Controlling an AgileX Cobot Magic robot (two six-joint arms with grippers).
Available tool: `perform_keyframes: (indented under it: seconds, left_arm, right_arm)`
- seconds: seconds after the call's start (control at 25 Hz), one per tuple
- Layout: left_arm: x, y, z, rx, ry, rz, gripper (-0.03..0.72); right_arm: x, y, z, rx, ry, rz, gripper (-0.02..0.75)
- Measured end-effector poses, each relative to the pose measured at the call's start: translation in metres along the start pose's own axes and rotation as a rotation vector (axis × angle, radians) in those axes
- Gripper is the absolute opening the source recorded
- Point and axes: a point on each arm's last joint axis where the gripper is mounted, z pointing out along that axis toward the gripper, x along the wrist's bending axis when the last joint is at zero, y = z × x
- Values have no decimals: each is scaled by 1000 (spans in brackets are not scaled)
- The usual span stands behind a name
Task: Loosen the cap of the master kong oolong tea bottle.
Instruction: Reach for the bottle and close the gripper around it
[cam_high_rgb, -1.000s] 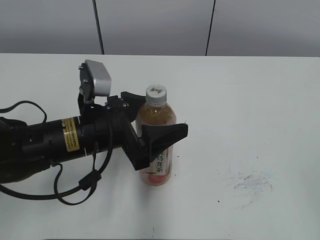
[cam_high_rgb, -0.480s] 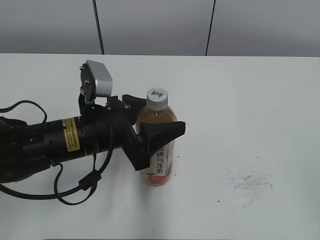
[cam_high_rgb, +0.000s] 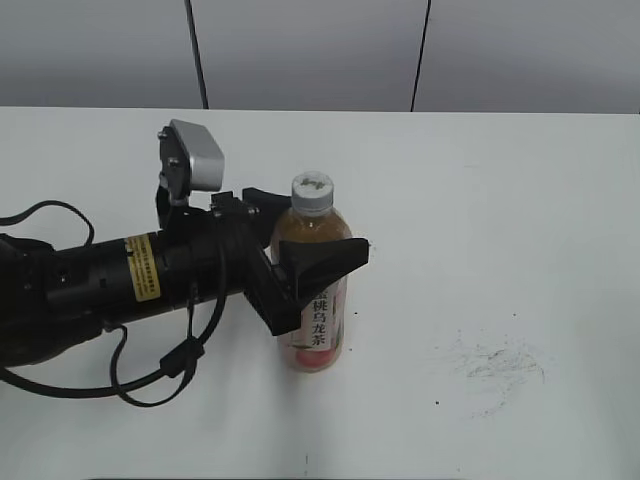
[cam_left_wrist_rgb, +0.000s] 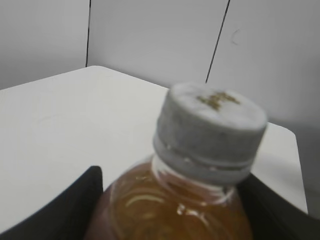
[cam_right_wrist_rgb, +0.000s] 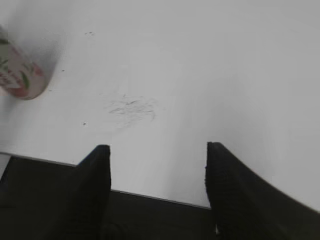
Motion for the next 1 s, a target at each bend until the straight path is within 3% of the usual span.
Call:
perform_keyframes:
  seconds: [0.2,0.4,0.64,1.0]
  left_arm:
    - [4,1,0,-14,48,-23,451]
    - [5,2,0,-19,62,-30,451]
    - [5,2,0,-20,65,-32,451]
    - [3,1,0,-15,41,-3,451]
  right_arm:
    - [6,42,18,89,162,-66,417]
    - [6,92,40,155,259,-84,363]
    - [14,142,75,243,370,-182,350]
    - [34,212,111,177,562,-153,351]
